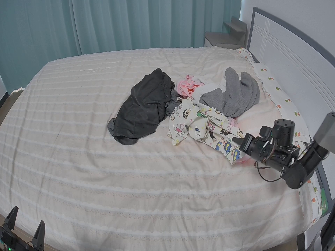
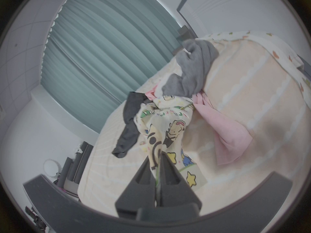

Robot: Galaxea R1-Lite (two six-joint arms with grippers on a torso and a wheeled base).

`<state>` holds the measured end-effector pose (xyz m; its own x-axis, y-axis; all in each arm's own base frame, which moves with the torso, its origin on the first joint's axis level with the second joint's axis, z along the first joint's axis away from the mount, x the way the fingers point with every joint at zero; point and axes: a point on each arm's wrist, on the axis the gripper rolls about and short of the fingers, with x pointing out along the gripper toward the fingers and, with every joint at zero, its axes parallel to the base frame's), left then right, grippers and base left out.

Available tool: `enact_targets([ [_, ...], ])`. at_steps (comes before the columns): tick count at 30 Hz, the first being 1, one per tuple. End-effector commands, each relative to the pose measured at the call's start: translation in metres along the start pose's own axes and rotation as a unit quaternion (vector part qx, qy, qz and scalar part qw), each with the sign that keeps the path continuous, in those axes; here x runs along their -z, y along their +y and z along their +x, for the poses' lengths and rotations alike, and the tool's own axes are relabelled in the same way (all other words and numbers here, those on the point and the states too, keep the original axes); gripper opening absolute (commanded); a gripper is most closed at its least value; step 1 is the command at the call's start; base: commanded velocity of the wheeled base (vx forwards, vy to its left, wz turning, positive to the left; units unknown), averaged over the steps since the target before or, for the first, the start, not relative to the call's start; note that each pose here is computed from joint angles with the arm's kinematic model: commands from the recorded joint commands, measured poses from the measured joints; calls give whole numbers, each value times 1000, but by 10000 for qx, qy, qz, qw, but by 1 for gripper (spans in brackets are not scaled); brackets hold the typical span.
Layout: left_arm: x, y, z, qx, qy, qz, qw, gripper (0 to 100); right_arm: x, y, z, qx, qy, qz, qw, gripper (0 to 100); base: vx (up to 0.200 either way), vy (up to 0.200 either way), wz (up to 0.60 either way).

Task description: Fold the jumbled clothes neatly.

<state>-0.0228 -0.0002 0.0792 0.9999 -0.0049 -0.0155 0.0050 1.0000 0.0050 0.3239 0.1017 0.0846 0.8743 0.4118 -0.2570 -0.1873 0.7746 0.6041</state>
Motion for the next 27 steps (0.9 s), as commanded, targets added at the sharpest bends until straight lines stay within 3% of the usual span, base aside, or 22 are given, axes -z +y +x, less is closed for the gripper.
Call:
enact_targets([
  [1, 4, 0, 0, -2, -24, -10, 10000, 100, -23, 38, -70, -764, -428, -158, 9960, 0, 0, 0, 0],
  [12, 4, 0, 0, 29, -24, 21, 10000, 100, -33, 81, -123, -1531, -700, -324, 9852, 0, 0, 0, 0],
  [18, 3, 0, 0, 34, -94, 274, 9996, 100, -61, 120, -169, -2095, -995, -416, 9718, 0, 0, 0, 0],
  [19, -5, -1, -2, 129, -296, 218, 9992, 100, -66, 126, -178, -2149, -953, -422, 9711, 0, 0, 0, 0],
  [21, -54, -1, -13, 524, -939, -76, 9942, 100, -73, 133, -190, -2191, -795, -435, 9715, 0, 0, 0, 0],
  [22, -54, -1, -13, 524, -939, -76, 9942, 100, -73, 133, -190, -2191, -795, -435, 9715, 0, 0, 0, 0],
  [23, -91, -1, -14, 767, -1045, -340, 9910, 100, -76, 137, -196, -2261, -688, -492, 9704, 0, 0, 0, 0],
  [26, -116, -2, -3, 1032, -886, -356, 9901, 100, -83, 143, -200, -2444, -752, -532, 9653, 0, 0, 0, 0],
  [27, -124, -5, 13, 1565, -552, -294, 9857, 100, -90, 148, -203, -2554, -852, -548, 9615, 0, 0, 0, 0],
])
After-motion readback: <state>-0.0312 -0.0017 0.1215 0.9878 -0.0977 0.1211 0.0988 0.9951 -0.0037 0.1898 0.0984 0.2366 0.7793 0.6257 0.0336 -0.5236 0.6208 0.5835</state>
